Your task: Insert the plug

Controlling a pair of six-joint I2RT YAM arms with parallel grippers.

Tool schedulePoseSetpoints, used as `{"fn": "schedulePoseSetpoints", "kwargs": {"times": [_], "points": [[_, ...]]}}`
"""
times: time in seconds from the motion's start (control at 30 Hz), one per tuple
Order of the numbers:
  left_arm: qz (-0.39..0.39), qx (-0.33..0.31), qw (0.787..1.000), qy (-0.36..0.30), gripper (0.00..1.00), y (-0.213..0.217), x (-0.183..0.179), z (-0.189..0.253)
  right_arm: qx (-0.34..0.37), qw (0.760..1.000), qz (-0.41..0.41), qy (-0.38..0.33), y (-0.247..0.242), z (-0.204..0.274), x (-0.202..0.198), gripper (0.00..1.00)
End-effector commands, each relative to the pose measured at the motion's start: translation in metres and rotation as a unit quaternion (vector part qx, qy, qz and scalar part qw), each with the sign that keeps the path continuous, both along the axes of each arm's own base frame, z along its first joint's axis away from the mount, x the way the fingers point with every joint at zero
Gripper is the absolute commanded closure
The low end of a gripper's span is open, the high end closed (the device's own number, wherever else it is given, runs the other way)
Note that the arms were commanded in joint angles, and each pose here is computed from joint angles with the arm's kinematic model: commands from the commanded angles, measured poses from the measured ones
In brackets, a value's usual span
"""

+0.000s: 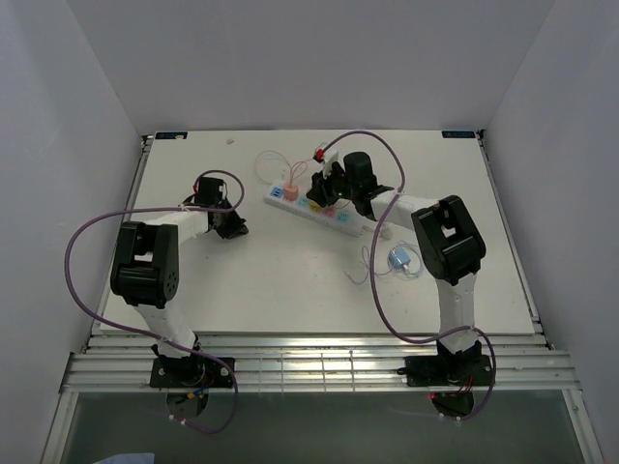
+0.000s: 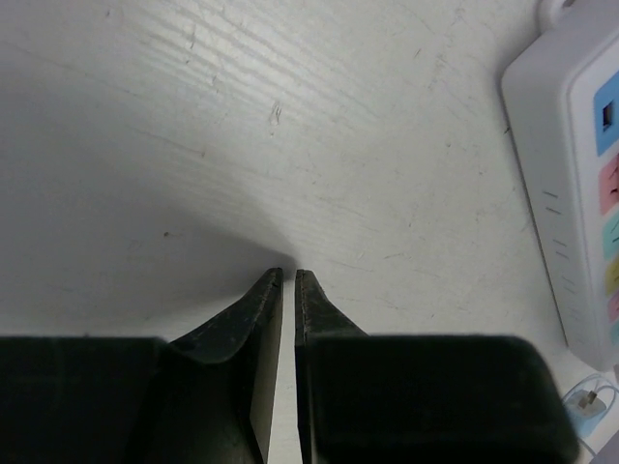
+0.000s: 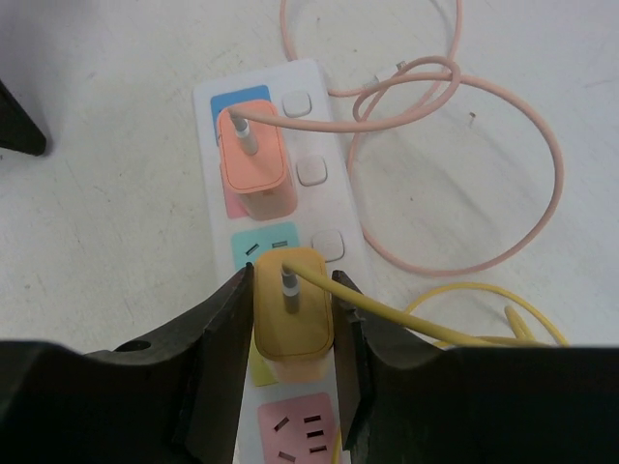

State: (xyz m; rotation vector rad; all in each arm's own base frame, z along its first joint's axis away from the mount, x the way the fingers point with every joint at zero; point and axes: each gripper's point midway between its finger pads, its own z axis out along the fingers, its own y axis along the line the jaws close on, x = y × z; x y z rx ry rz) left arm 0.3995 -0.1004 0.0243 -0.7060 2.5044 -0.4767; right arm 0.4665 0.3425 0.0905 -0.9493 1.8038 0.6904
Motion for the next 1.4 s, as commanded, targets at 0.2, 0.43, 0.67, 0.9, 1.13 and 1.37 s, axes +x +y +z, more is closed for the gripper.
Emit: {"fn": "schedulePoseSetpoints", "kwargs": {"times": [0.2,0.43,0.67,0.9,1.13,1.37], "points": [[-0.029,-0.020,0.999,-0.019,0.76,-0.011,-0.020,0.030,-0.020,0.988,-0.130,0.077,-0.042,-0.054,-0.065,0.92],[-0.038,-0.025,0.998,-0.041,0.72,-0.027,-0.046,0.056,0.080,0.989,-0.117,0.047,-0.038,-0.032,-0.127,0.92],[-0.041,-0.028,0.996,-0.067,0.66,-0.042,-0.072,0.081,0.122,0.983,-0.129,0.041,-0.045,-0.039,-0.176,0.92],[-0.028,-0.029,0.997,-0.071,0.60,-0.041,-0.092,0.086,0.111,0.983,-0.146,-0.003,-0.053,-0.047,-0.202,0.92],[-0.023,-0.024,0.997,-0.063,0.57,-0.041,-0.096,0.082,0.093,0.985,-0.142,-0.043,-0.054,-0.045,-0.217,0.92],[-0.004,-0.015,0.998,-0.058,0.53,-0.034,-0.099,0.075,0.078,0.989,-0.109,-0.067,-0.047,-0.061,-0.238,0.92]]}}
